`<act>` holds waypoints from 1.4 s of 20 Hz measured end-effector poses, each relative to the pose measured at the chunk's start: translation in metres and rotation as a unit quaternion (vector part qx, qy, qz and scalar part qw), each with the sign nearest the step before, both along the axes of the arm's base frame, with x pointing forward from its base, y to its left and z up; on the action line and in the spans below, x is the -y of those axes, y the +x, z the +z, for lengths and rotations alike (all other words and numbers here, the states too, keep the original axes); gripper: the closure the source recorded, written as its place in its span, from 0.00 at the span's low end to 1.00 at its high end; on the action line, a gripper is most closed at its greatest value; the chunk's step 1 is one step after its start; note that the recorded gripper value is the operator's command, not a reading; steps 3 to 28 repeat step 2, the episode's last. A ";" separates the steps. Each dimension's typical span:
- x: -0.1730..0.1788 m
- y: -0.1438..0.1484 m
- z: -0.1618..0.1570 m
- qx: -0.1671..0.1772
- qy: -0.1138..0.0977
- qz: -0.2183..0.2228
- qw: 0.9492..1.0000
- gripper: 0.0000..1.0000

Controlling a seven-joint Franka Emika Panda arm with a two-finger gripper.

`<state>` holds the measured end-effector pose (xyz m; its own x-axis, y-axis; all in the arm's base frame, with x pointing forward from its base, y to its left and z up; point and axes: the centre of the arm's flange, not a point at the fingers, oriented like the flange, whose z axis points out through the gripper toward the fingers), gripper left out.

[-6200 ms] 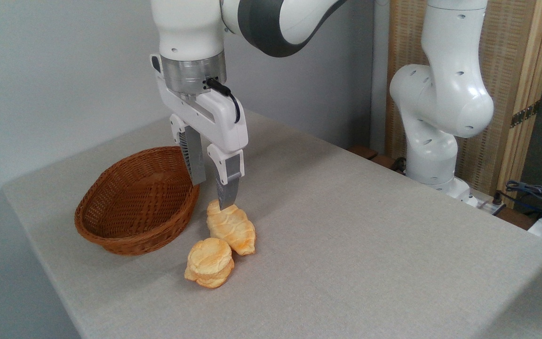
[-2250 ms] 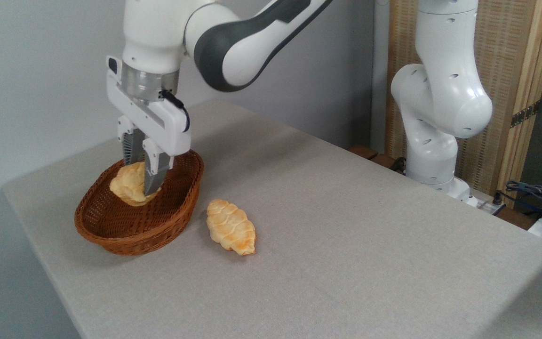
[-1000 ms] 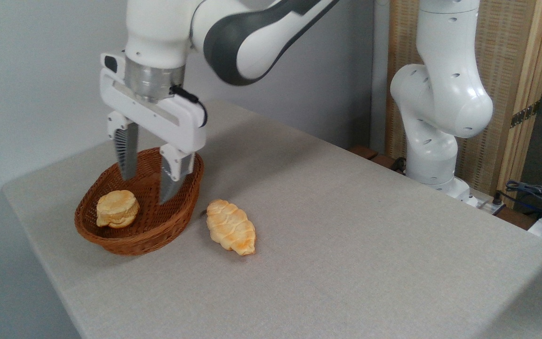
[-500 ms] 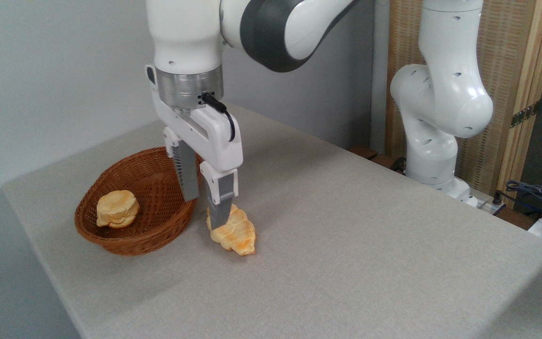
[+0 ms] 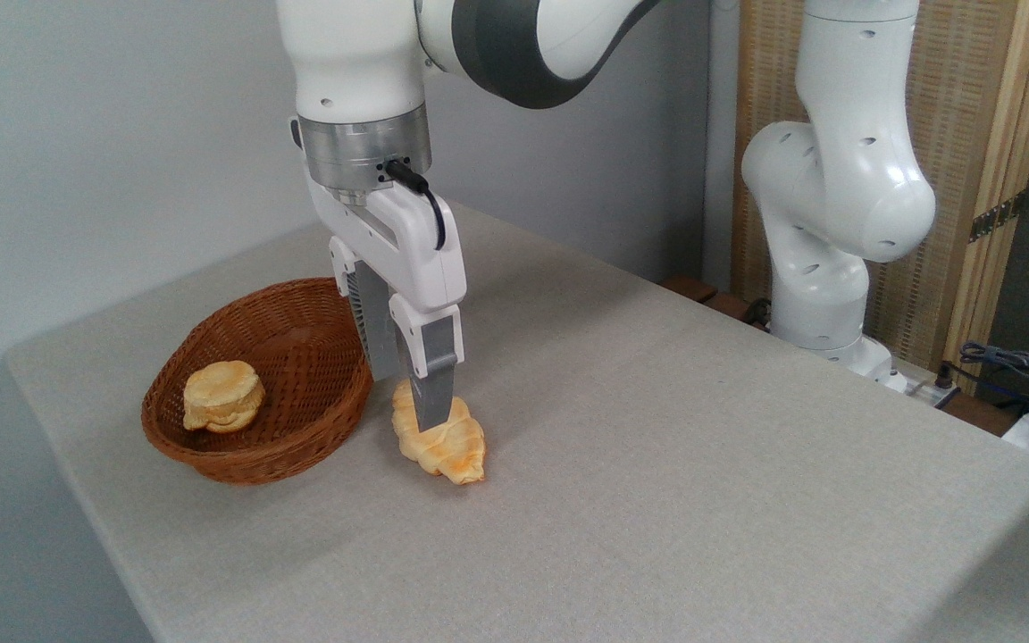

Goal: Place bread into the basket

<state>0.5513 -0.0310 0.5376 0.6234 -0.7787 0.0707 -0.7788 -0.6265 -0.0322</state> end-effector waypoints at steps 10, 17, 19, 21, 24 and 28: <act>0.001 0.000 -0.001 -0.001 0.000 0.007 1.000 0.00; 0.001 0.000 -0.001 -0.001 0.000 0.007 1.000 0.00; 0.001 0.000 -0.001 -0.001 0.000 0.007 1.000 0.00; 0.001 0.000 -0.001 -0.001 0.000 0.007 1.000 0.00; 0.001 0.000 -0.001 -0.001 0.000 0.007 1.000 0.00; 0.001 0.000 -0.001 -0.001 0.000 0.007 1.000 0.00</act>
